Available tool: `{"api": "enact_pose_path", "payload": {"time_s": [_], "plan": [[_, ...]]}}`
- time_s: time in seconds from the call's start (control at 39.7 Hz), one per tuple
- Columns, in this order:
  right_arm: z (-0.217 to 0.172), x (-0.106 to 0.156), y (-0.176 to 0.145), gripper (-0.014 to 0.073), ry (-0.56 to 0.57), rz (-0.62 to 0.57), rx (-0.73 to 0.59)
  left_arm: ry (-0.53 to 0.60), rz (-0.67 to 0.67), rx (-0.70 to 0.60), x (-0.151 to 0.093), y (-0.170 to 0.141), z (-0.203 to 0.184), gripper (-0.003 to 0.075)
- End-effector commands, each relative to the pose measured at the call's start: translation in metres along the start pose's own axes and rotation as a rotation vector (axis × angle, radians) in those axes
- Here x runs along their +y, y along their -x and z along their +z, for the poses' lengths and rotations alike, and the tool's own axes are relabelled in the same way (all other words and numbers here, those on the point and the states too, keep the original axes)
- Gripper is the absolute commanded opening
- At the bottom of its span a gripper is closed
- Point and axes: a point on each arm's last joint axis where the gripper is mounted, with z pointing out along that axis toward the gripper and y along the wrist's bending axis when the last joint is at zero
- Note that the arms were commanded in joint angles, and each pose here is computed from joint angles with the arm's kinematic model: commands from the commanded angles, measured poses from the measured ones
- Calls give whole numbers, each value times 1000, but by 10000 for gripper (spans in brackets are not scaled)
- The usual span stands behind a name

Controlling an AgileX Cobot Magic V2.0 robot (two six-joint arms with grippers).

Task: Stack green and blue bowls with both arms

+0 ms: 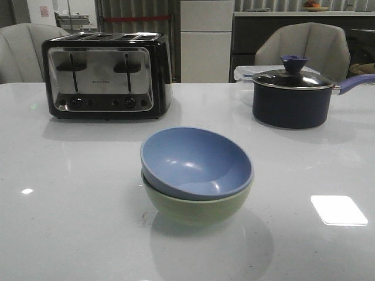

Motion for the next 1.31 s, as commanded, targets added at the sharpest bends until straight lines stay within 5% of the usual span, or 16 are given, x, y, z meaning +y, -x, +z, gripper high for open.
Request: {"api": "enact_pose_path", "payload": {"time_s": [0.0, 0.13, 0.4, 1.08, 1.28], "plan": [[-6, -1, 12, 434, -19, -17, -85, 1, -2, -94, 0, 11, -4, 402], [-6, -1, 12, 400, -21, -23, -78, 1, -2, -114, 0, 13, -4, 384], [-6, -1, 11, 48, -20, -23, -74, 1, -2, -149, 0, 16, -5, 115], [-6, -2, 11, 57, -33, -43, -70, 0, -3, -156, 0, 17, -5, 93], [-6, -2, 11, 57, -33, -43, -71, 86, -60, -269, 8, 5, -13, 93]]}}
